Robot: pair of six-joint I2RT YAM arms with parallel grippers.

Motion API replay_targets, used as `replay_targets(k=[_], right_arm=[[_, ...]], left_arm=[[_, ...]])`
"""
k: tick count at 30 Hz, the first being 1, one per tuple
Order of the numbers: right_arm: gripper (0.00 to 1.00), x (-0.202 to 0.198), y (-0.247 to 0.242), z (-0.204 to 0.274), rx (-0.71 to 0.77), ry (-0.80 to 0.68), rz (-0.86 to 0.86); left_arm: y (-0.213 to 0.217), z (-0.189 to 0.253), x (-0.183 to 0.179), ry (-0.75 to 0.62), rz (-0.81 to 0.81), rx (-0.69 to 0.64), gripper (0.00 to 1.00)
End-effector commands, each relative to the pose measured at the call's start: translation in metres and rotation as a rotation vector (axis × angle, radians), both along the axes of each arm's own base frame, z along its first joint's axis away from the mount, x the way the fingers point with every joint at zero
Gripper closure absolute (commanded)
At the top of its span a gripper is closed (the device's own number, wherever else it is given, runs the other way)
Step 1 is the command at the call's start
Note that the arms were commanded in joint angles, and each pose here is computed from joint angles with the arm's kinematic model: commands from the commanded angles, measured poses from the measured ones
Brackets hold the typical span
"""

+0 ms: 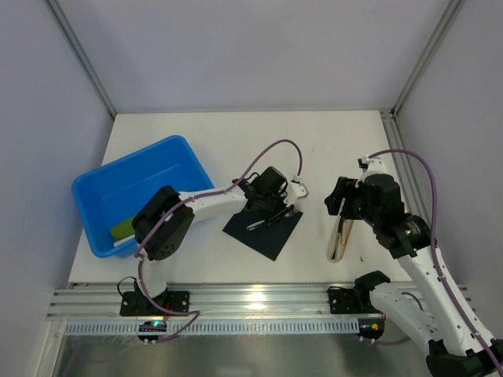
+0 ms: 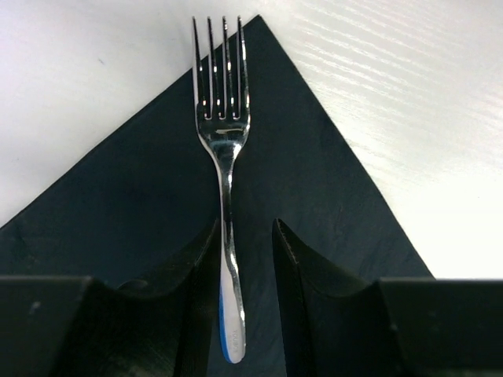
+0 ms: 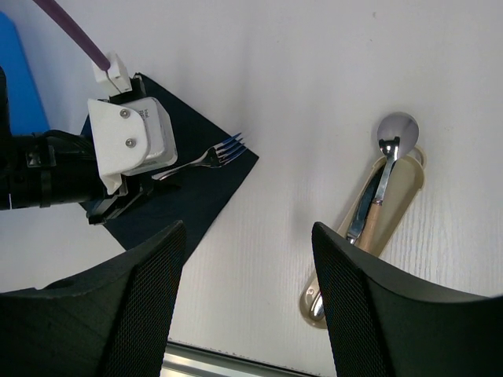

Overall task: Place the utensils on the paper napkin and roll it up
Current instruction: Adjust the utensils on the napkin.

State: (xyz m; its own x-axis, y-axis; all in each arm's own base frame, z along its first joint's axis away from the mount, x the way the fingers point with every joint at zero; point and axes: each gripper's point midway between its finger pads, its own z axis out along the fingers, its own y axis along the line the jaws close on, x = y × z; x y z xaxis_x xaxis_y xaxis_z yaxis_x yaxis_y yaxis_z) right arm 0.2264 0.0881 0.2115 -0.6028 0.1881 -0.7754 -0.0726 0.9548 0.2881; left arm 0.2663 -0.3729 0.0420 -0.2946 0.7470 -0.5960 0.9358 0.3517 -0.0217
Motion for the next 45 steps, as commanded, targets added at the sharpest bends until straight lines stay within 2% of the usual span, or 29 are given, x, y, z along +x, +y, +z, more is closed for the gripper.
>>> replay_targets(k=[1, 16, 22, 24, 33, 39, 45], right_arm=[[0.31, 0.0, -0.002, 0.014, 0.001, -0.047, 0.009], [0.31, -0.004, -0.003, 0.019, 0.005, -0.064, 0.014], [0.31, -0.005, -0.002, 0.017, 0.008, -0.062, 0.021], [0.31, -0.006, -0.003, 0.017, 0.007, -0.061, 0.019], [0.31, -0.006, -0.002, 0.019, 0.014, -0.067, 0.02], [0.31, -0.007, -0.002, 0.02, 0.018, -0.068, 0.02], [0.31, -0.007, -0.011, 0.013, 0.009, -0.014, -0.055]], left_arm=[[-0.01, 0.012, 0.017, -0.038, -0.018, -0.059, 0.66], [-0.007, -0.005, 0.017, 0.018, 0.002, -0.045, 0.73], [-0.006, -0.01, 0.017, 0.008, 0.028, -0.022, 0.87], [-0.006, -0.012, 0.015, 0.009, 0.029, -0.016, 0.89], [-0.008, -0.013, 0.012, 0.012, 0.031, -0.012, 0.89], [-0.007, -0.017, 0.011, 0.017, 0.04, -0.002, 0.83], [-0.005, -0.016, 0.014, 0.009, 0.051, 0.0, 0.99]])
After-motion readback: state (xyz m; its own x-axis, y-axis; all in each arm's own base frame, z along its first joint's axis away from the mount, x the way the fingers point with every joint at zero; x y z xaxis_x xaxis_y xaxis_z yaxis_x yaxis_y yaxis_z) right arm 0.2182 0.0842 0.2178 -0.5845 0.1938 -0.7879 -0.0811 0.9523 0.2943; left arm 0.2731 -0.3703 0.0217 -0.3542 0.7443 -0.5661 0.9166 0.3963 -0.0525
